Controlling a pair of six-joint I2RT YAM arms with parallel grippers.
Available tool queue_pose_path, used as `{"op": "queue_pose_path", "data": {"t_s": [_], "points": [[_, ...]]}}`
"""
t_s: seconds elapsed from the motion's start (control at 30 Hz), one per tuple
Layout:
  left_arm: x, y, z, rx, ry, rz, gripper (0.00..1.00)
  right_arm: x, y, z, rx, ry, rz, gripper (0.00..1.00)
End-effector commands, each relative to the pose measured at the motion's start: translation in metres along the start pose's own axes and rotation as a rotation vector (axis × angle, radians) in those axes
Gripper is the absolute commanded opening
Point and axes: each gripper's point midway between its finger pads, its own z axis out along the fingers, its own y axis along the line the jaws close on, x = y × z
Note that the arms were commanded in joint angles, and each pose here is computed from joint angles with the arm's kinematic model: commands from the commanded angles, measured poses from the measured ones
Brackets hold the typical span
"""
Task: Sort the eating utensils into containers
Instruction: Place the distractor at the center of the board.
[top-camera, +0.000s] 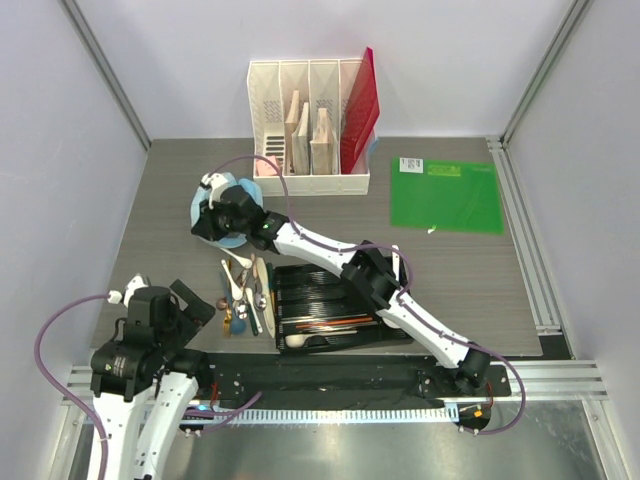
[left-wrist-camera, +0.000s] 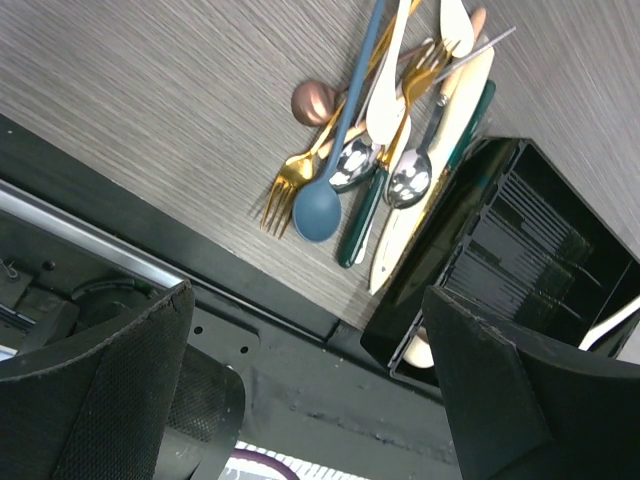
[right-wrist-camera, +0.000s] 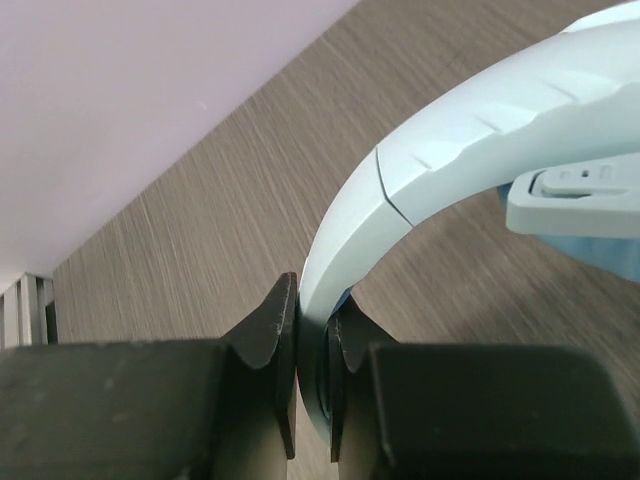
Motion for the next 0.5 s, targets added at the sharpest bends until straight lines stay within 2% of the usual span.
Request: {"op": "queue_pose_path", "data": {"t_s": [0.0,0.17,0.2,0.23,0.3,0.47], "points": [[0.003,-0.004,-0.007,0.037,0.016,0.027,0.95,-0.059,0.011,0.002,-0.037,-0.208,-0.015,0.01],[0.001,-0.005,-0.003,0.035,0.012,0.033,0.96,-0.052,0.006,0.004,-0.027,-0.198,-0.015,0.03],[0.001,-0.005,-0.003,0.036,0.006,0.029,0.96,-0.05,0.006,0.005,-0.028,-0.196,-0.015,0.13],[0.0,-0.004,-0.003,0.032,0.004,0.031,0.96,-0.049,0.006,0.006,-0.031,-0.195,-0.012,0.15],[-0.001,-0.004,-0.003,0.028,-0.006,0.026,0.97,-0.047,0.004,0.007,-0.032,-0.194,-0.007,0.25],[-0.002,-0.002,-0.004,0.019,-0.007,0.017,0.97,-0.024,-0.006,0.012,-0.019,-0.154,-0.007,0.43]]}}
